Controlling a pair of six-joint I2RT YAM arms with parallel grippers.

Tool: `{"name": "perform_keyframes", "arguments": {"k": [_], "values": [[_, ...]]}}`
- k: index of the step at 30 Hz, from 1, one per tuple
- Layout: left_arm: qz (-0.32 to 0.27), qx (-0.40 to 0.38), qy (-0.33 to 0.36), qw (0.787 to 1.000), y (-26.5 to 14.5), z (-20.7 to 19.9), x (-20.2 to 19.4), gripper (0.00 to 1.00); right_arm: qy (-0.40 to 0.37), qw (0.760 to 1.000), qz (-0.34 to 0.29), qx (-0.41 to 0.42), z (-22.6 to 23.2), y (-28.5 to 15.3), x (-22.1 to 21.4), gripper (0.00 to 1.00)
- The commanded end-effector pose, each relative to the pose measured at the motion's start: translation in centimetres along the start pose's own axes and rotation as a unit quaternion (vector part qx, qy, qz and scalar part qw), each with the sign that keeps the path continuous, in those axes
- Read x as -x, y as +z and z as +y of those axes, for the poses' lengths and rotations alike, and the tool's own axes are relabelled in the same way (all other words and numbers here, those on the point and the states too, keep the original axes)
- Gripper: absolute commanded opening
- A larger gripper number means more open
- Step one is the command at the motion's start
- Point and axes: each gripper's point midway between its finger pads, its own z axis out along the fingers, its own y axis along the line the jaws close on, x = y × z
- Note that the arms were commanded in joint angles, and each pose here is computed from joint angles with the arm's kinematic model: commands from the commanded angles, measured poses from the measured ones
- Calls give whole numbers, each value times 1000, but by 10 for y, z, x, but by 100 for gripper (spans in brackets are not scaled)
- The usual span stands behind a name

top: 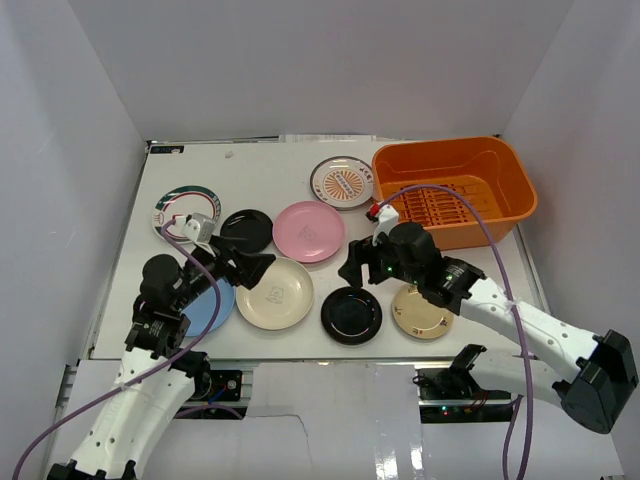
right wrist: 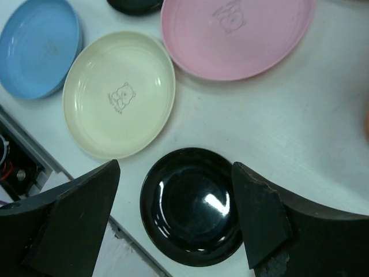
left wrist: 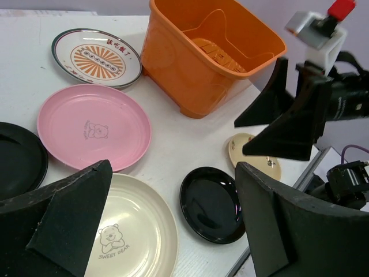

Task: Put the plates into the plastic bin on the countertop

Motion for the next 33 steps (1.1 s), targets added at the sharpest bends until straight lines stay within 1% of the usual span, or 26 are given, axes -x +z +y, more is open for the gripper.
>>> {"name": "perform_keyframes", "arguments": {"k": [1, 5, 8, 9, 11, 12, 13, 14, 16, 17, 18, 20, 21, 23, 24, 26, 29, 30, 32, 33], "values": [[-33, 23, 16, 999, -6, 2, 23, 98, 20, 999, -14, 41, 26, 11, 6, 82], [-51, 74, 13, 996, -11, 17, 29, 98, 9, 1000, -3, 26, 31, 35, -1, 78], [-64, 114, 4, 991, -14, 30, 33, 98, 6, 1000, 7, 8, 28, 56, -6, 73], [-68, 123, 4, 990, -16, 32, 36, 98, 6, 1000, 17, -2, 24, 66, -12, 69], [-73, 149, 0, 986, -19, 41, 36, 98, 11, 1000, 26, -12, 22, 76, -16, 67], [-75, 164, -4, 984, -20, 46, 36, 98, 12, 999, 41, -17, 19, 85, -25, 67], [-73, 181, -10, 981, -21, 53, 34, 98, 16, 999, 47, -18, 20, 90, -28, 67], [-67, 201, -18, 977, -23, 60, 30, 98, 18, 999, 37, -8, 25, 96, -23, 67], [-70, 238, -25, 968, -28, 72, 31, 98, 24, 998, 54, -6, 24, 109, -36, 67], [-61, 253, -29, 965, -28, 78, 26, 98, 27, 998, 56, -6, 25, 113, -36, 67], [-58, 259, -32, 964, -28, 80, 26, 98, 28, 997, 68, -8, 23, 121, -44, 66], [-43, 268, -36, 962, -26, 85, 20, 98, 32, 997, 73, -2, 26, 129, -46, 66], [-39, 272, -37, 961, -26, 87, 18, 98, 35, 996, 79, 1, 27, 136, -51, 63], [-34, 282, -38, 958, -26, 91, 16, 98, 41, 996, 82, 16, 34, 144, -52, 62], [-32, 284, -39, 957, -26, 92, 15, 98, 43, 995, 88, 14, 33, 150, -58, 58], [-29, 295, -40, 954, -28, 96, 13, 95, 47, 995, 92, 13, 34, 158, -62, 53], [-21, 307, -45, 950, -28, 100, 8, 90, 49, 993, 104, -1, 27, 168, -73, 42], [-19, 311, -49, 949, -28, 102, 7, 86, 50, 993, 107, -5, 25, 170, -76, 34], [-13, 321, -54, 945, -29, 106, 2, 83, 50, 993, 107, -4, 25, 169, -77, 26], [-12, 324, -58, 944, -29, 106, 1, 81, 51, 993, 109, -4, 25, 167, -78, 16]]}}
